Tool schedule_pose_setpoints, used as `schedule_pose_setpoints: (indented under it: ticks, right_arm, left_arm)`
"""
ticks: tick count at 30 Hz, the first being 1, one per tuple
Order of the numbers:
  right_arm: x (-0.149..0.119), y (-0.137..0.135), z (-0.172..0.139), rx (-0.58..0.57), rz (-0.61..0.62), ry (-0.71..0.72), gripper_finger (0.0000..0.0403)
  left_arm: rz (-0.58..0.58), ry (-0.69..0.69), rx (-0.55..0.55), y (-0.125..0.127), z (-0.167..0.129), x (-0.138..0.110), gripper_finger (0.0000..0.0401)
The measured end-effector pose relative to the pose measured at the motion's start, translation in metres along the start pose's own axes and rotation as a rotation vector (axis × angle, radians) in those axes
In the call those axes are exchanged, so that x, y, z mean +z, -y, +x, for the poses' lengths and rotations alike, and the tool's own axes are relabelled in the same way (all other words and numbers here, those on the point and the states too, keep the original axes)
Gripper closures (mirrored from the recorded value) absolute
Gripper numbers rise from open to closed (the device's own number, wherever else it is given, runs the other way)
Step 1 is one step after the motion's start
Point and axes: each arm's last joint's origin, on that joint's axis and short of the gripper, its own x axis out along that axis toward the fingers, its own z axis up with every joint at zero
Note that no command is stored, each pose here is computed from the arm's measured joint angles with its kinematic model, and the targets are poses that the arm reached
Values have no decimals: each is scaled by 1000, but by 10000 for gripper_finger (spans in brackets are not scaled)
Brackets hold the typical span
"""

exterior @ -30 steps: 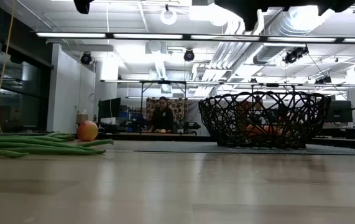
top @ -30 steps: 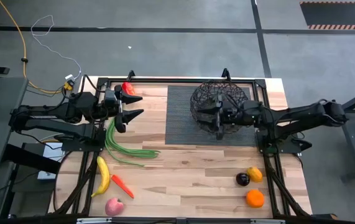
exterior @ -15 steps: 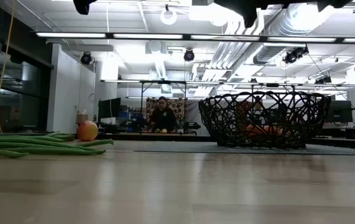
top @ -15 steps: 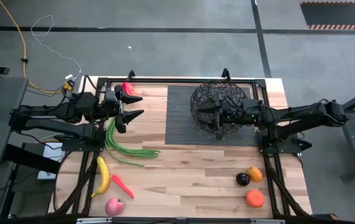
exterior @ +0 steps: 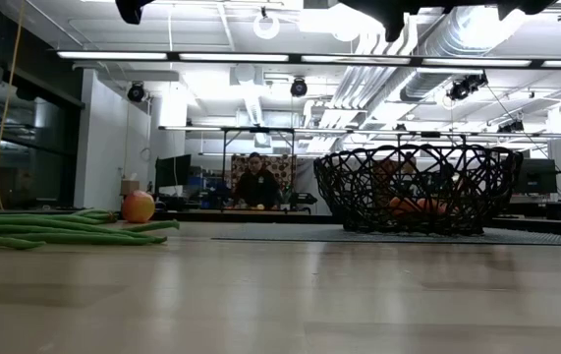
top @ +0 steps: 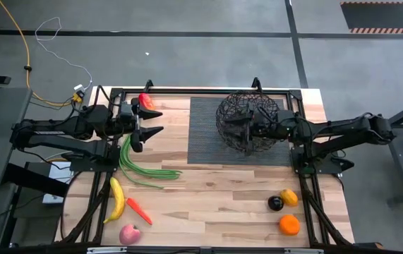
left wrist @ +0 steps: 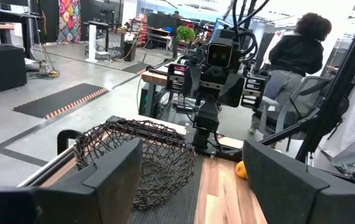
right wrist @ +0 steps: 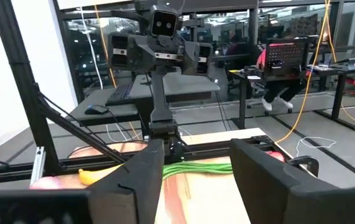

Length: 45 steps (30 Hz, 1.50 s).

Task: Build produce basket
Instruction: Put the leaf lettuce into the wire basket

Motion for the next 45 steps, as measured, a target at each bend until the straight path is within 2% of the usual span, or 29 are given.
schedule_pose_setpoints:
  ticks: [5,11,17,20,25,28,30,36,39,45]
  right_arm:
    - [-1,-1,0,31,52,-8,283]
    - [-2,1,0,28,106,-22,391]
    - [-2,2,0,21,127,-23,399]
    - [-2,2,0,22,128,-22,397]
    - [-2,2,0,21,129,-24,401]
    - [-3,2,0,20,131,-33,402]
    - [-3,2,0,19,131,-39,402]
    - [-4,2,0,18,131,-46,403]
    - [-4,2,0,18,131,-47,403]
    - [-5,2,0,17,131,-56,403]
  left_arm:
    - [0,0,0,0,0,0,133]
    - [0,1,-1,0,0,0,133]
    - [-24,12,58,-2,0,0,133]
    - [-89,2,213,-6,1,-1,133]
    - [-125,-153,637,-25,2,1,133]
    - [-145,-311,808,-43,2,-5,133]
    - [-168,-430,885,-56,3,-14,133]
    - [-323,-707,1193,-91,2,-44,133]
    - [-368,-761,1285,-103,7,-53,133]
    - [-367,-861,1345,-122,19,-78,133]
